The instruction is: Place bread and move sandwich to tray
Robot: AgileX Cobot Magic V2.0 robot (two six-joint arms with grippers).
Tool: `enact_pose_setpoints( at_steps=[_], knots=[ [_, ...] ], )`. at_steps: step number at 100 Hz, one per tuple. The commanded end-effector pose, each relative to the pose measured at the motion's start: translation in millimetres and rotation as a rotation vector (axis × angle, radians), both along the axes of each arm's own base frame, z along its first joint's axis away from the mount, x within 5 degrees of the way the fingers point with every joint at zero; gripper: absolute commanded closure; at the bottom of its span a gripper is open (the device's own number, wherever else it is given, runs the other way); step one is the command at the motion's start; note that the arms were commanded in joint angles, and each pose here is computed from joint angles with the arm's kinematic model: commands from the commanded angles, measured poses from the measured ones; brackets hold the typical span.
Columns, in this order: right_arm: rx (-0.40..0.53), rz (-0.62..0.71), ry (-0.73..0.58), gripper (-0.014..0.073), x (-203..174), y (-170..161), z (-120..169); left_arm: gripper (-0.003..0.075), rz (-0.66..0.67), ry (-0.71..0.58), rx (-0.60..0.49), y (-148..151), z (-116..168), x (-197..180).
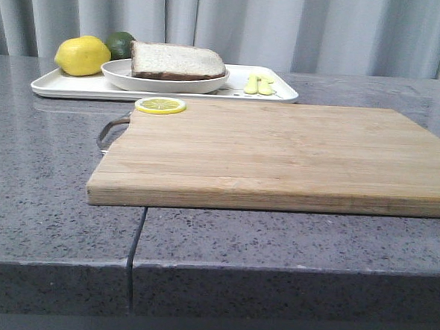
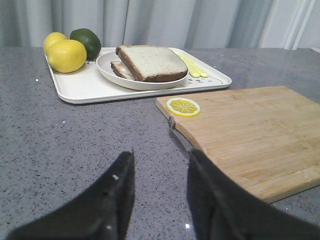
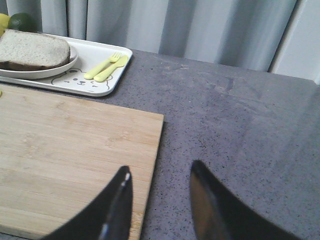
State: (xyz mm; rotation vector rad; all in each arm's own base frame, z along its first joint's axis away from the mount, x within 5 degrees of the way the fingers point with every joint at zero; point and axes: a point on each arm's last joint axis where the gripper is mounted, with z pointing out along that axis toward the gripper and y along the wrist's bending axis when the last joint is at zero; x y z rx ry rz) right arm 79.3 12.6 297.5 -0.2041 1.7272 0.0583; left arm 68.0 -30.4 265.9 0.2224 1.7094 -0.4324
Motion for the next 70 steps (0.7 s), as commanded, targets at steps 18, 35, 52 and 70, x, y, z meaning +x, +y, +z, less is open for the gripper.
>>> enact_pose_setpoints(
  at_steps=[18, 35, 52, 70],
  knots=[
    [-0.002, -0.008, -0.111, 0.0659, 0.5, -0.8, 16.7, 0.0739, -0.005, -0.090, -0.059, -0.6, 16.7, 0.2],
    [0.004, -0.007, -0.109, 0.0662, 0.5, -0.6, 16.7, 0.0739, -0.005, -0.090, -0.059, -0.6, 16.7, 0.2],
    [0.004, -0.007, -0.109, 0.0662, 0.5, -0.6, 16.7, 0.0740, -0.005, -0.090, -0.059, -0.6, 16.7, 0.2],
    [0.004, -0.007, -0.109, 0.0662, 0.5, -0.6, 16.7, 0.0740, -0.005, -0.090, -0.059, -0.6, 16.7, 0.2]
  ],
)
